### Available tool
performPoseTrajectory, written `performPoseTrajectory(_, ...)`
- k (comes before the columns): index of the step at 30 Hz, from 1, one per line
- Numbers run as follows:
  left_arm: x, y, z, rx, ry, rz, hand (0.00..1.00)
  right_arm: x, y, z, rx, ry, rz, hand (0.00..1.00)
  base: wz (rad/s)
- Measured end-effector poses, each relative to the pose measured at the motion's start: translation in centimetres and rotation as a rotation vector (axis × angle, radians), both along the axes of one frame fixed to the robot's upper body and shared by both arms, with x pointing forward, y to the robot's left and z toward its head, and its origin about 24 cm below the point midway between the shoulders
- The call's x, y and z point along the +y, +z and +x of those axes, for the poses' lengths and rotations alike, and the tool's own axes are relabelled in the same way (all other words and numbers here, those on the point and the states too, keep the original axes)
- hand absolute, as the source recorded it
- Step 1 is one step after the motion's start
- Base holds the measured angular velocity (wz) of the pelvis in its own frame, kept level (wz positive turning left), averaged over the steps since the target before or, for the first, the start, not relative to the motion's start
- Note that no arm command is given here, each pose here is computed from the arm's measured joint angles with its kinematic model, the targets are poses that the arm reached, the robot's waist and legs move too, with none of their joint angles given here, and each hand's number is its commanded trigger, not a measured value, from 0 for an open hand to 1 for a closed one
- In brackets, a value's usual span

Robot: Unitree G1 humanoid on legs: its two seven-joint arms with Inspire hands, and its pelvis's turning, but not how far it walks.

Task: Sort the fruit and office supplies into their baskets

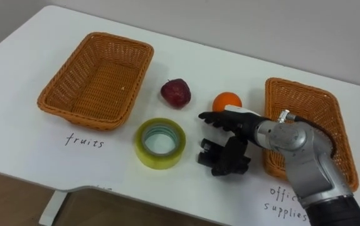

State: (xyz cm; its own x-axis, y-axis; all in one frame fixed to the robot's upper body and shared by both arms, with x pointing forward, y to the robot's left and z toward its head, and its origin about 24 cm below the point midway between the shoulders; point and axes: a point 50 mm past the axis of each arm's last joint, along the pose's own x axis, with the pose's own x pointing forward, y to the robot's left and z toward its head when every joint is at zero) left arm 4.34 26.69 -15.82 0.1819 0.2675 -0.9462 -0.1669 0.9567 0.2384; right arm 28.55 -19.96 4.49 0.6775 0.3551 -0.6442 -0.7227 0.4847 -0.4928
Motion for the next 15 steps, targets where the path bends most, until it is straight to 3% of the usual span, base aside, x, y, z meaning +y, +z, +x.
performPoseTrajectory(15,0.36,0.15,0.53,-0.008,-0.010,0.001,0.00,0.89,-0.40,-0.01,0.035,0.030,-0.012,0.00,0.00)
